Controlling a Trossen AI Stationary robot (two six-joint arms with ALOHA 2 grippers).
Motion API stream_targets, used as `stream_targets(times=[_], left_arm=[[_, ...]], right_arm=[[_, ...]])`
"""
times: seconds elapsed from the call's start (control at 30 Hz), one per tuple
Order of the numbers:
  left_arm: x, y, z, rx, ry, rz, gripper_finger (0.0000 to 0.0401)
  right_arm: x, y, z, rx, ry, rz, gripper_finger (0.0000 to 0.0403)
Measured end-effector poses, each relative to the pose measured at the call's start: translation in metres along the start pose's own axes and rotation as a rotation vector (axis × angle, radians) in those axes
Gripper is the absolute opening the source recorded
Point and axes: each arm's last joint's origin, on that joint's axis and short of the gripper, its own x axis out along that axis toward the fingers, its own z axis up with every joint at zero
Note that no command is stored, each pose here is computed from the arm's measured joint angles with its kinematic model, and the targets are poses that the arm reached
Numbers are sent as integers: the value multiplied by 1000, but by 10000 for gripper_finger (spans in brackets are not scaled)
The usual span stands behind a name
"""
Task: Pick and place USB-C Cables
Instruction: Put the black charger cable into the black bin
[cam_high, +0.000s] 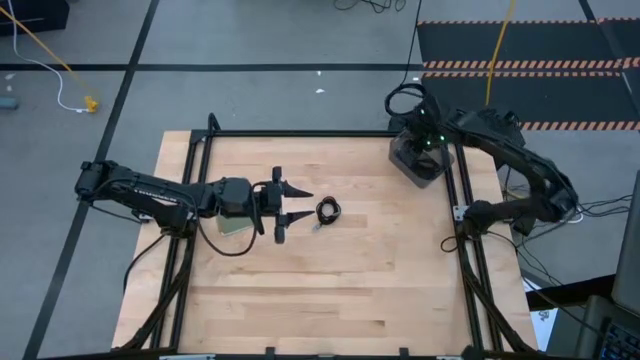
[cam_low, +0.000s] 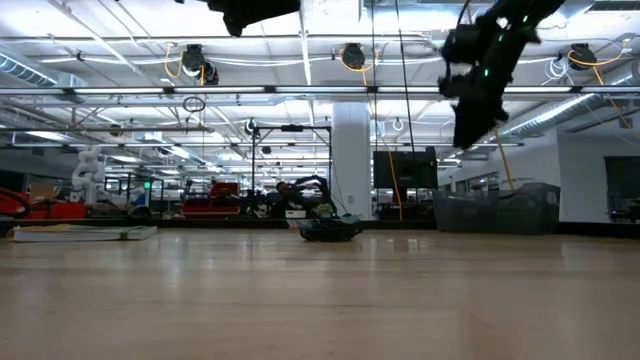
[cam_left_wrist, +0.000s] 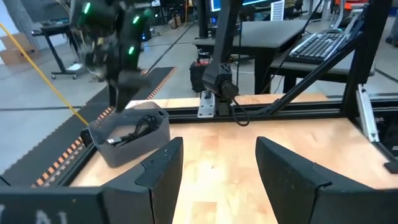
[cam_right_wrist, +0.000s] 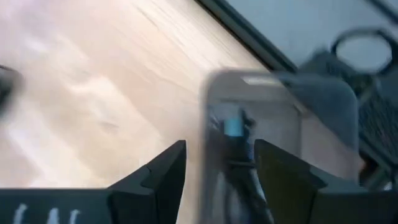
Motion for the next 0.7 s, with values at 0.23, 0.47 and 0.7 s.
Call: stream_targets(times=[0.23, 0.47, 0.7], left_arm=[[-2, -13, -3, -42, 35, -47, 204], [-1, -28, -11, -30, 87, -45, 204], [24, -28, -30, -44, 176, 25, 204]], right_arm=[[-45, 59, -25, -106, -242, 168, 183], [-51, 96, -60, -258, -409, 362, 183], [-41, 112, -78, -422, -459, 428, 183]])
